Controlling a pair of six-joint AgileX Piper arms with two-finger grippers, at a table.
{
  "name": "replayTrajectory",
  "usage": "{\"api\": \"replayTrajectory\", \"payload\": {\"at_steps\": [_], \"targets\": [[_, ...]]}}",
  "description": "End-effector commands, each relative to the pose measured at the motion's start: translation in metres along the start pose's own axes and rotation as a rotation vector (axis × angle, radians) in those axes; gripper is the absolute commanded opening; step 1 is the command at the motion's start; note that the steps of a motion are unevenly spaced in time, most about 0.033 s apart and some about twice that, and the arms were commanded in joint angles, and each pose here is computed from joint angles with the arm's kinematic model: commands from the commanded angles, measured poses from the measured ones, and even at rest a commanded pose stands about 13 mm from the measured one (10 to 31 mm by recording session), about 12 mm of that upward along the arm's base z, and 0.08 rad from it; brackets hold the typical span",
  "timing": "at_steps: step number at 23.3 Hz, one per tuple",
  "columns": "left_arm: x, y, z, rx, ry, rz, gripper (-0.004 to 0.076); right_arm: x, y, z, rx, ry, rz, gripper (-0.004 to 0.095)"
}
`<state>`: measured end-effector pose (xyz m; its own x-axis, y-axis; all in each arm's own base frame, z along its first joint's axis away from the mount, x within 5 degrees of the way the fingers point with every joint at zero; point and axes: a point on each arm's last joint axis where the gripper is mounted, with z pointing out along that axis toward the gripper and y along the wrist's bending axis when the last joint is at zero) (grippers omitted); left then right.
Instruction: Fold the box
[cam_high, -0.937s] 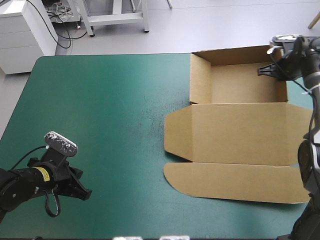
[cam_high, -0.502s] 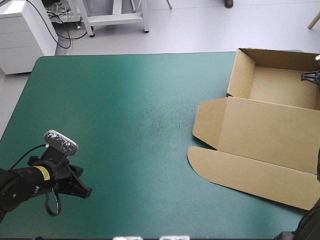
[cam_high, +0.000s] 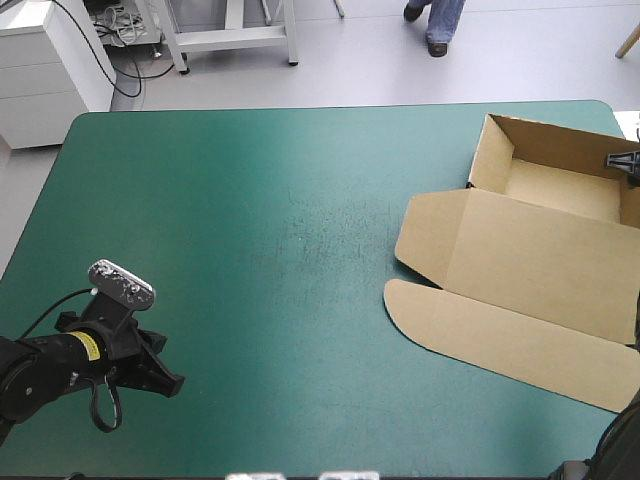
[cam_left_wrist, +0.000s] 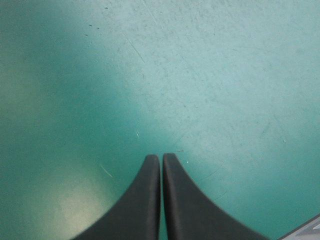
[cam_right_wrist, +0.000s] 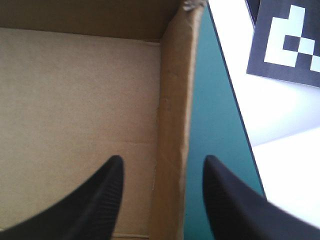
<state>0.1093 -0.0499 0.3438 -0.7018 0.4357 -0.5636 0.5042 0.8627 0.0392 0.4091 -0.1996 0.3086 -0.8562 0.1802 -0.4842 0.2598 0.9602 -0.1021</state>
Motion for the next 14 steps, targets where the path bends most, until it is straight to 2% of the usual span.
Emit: {"api": "replayTrajectory", "payload": {"at_steps": [1,6,10,11,12,13,14], "targets": [[-0.007,0.000,-0.007,-0.008,-0.070,-0.010,-0.0008,-0.010,-0.005,-0.047,0.023,-0.113,-0.001,0.0698],[-0.007,0.000,-0.007,-0.007,-0.070,-0.022,-0.0008,-0.012,-0.002,-0.074,-0.013,-0.124,0.012,0.0657],[-0.007,0.000,-0.007,-0.007,-0.072,-0.022,-0.0008,-0.015,0.011,-0.123,-0.119,-0.254,0.009,0.0435],[-0.007,0.001,-0.007,-0.008,-0.074,-0.022,-0.0008,-0.014,0.016,-0.135,-0.161,-0.288,0.019,0.0331],[-0.007,0.001,-0.007,-0.008,-0.074,-0.022,-0.0008,-0.014,0.020,-0.142,-0.183,-0.307,0.014,0.0269],[-0.007,0.001,-0.007,-0.008,-0.074,-0.022,-0.0008,-0.013,0.026,-0.153,-0.207,-0.334,0.004,0.0147],[-0.007,0.001,-0.007,-0.008,-0.074,-0.022,-0.0008,-0.013,0.031,-0.158,-0.217,-0.344,-0.006,0.0076]]}}
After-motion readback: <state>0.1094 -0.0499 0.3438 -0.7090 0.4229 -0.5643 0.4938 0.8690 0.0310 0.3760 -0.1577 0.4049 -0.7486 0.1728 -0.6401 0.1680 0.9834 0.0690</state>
